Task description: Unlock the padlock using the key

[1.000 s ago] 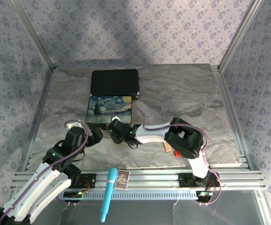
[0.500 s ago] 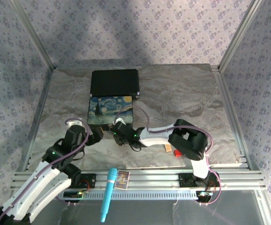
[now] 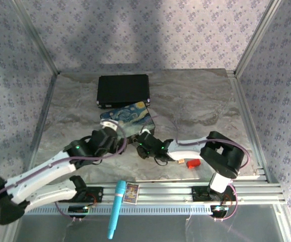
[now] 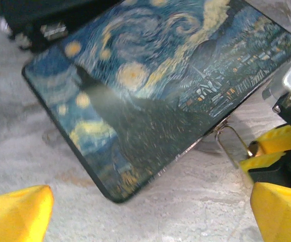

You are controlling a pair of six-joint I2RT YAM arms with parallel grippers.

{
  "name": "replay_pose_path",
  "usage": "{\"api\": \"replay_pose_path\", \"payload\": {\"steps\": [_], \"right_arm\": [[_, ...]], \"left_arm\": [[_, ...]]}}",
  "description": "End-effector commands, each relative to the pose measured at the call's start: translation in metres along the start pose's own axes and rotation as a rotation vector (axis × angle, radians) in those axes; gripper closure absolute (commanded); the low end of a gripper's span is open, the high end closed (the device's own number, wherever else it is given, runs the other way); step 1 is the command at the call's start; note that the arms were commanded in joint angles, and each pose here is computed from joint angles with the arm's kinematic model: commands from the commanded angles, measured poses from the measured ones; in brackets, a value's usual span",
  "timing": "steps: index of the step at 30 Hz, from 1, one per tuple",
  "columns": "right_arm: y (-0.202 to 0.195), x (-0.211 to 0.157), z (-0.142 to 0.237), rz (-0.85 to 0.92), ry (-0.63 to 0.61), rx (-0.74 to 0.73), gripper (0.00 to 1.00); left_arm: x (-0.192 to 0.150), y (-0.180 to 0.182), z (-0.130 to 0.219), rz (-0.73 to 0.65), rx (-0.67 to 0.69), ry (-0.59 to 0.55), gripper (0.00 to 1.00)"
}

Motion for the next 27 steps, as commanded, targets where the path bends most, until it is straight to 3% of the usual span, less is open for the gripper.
{"api": "replay_pose_path", "payload": {"steps": [1, 8, 15, 22, 27], "right_arm": [[-0.024, -0.01, 0.005, -0.072, 0.032, -0.036, 0.86], [-0.031, -0.013, 0.003, -0.195, 0.006, 0.006, 0.86], [-0.023, -0.012, -0.009, -0.319, -0.033, 0.12, 0.87], [-0.014, -0.004, -0.008, -0.397, -0.131, 0.173, 0.88], [-0.009, 0.004, -0.008, -0.481, -0.181, 0.222, 0.89]], "left_arm": [[0.015, -0.008, -0.008, -0.209, 0.136, 0.025, 0.0], [0.017, -0.04, -0.06, -0.443, 0.2, 0.166, 0.03], [0.002, -0.037, -0.086, -0.401, 0.168, 0.282, 0.19], [-0.009, -0.043, -0.095, -0.463, 0.151, 0.37, 0.31], [-0.011, -0.048, -0.1, -0.487, 0.117, 0.398, 0.45]]}}
Point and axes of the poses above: each hand's point on the last joint's axis, 136 mm out from that joint toward the fingers, its own z axis back along the fingers, its own y axis along the line the jaws close on, x = y × z, the point moved 9 cm from there along z, back along the fingers, and after that the axes turned 13 degrees about -z, right-handed, at the moved point
